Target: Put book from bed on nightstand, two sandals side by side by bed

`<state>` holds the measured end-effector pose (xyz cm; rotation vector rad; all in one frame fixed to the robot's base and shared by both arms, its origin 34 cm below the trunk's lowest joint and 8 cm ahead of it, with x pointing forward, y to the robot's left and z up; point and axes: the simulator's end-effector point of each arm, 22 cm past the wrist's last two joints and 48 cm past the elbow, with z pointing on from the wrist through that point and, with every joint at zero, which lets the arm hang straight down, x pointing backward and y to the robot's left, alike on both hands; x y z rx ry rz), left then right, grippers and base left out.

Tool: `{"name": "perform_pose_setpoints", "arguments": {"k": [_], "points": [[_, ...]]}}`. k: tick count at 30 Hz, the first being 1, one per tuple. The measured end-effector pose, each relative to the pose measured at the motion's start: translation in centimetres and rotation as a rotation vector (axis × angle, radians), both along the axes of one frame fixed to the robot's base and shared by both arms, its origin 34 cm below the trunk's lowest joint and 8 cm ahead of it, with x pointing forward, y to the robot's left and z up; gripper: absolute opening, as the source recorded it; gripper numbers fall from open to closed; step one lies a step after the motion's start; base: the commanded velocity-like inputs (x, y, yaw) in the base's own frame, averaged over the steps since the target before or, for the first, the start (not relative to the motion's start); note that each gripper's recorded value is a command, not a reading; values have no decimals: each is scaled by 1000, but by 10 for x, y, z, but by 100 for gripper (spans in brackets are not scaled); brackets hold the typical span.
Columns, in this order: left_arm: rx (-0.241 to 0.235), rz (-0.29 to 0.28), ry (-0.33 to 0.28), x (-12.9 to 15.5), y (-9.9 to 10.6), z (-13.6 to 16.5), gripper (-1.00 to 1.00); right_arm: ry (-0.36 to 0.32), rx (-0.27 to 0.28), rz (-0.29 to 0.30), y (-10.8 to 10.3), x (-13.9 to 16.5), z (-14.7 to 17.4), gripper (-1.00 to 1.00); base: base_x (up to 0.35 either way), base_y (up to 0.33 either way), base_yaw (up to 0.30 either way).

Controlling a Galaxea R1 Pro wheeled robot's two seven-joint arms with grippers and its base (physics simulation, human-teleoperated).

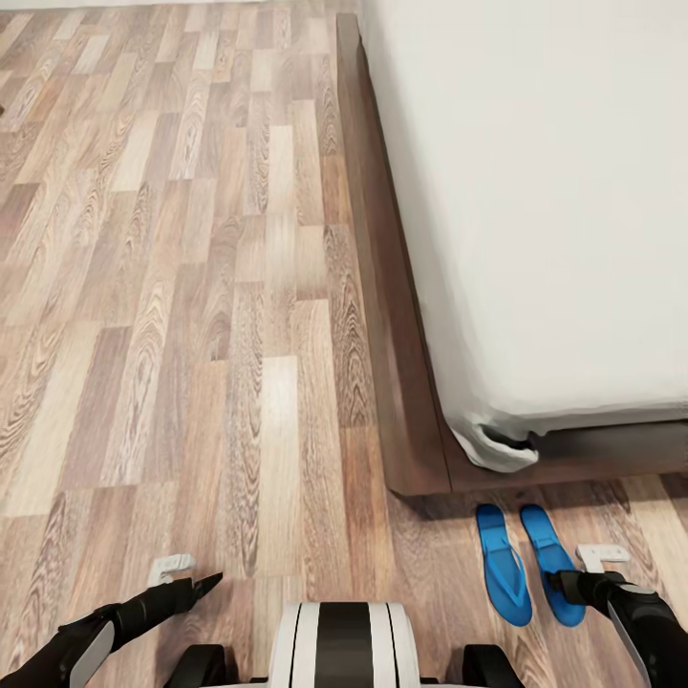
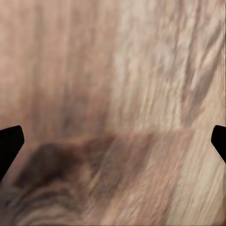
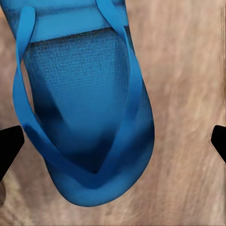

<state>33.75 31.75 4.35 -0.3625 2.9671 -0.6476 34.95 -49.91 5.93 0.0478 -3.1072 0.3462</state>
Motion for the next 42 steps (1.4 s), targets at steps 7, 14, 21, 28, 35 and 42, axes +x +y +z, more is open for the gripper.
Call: {"name": "perform_pose_setpoints", "arguments": {"k": [7, 14, 21, 28, 35, 42], "points": [[0, -2, -28, 12, 0, 8, 100, -28, 4, 0, 1, 12, 8, 100, 0, 0, 0], [0, -1, -57, 25, 0, 17, 100, -64, 8, -4, 1, 27, 18, 100, 0, 0, 0], [-1, -1, -85, 37, 0, 25, 100, -84, 180, -8, 33, 34, 24, 100, 0, 0, 0], [-5, -1, -114, 49, -2, 35, 100, -107, 413, -26, 41, 39, 54, 100, 0, 0, 0], [-2, 8, -102, 40, 0, 40, 100, -84, 429, -223, 19, -23, 56, 100, 0, 0, 0], [-21, 19, -123, 38, -20, 43, 100, -145, 462, -250, 39, -48, 52, 100, 0, 0, 0]]}}
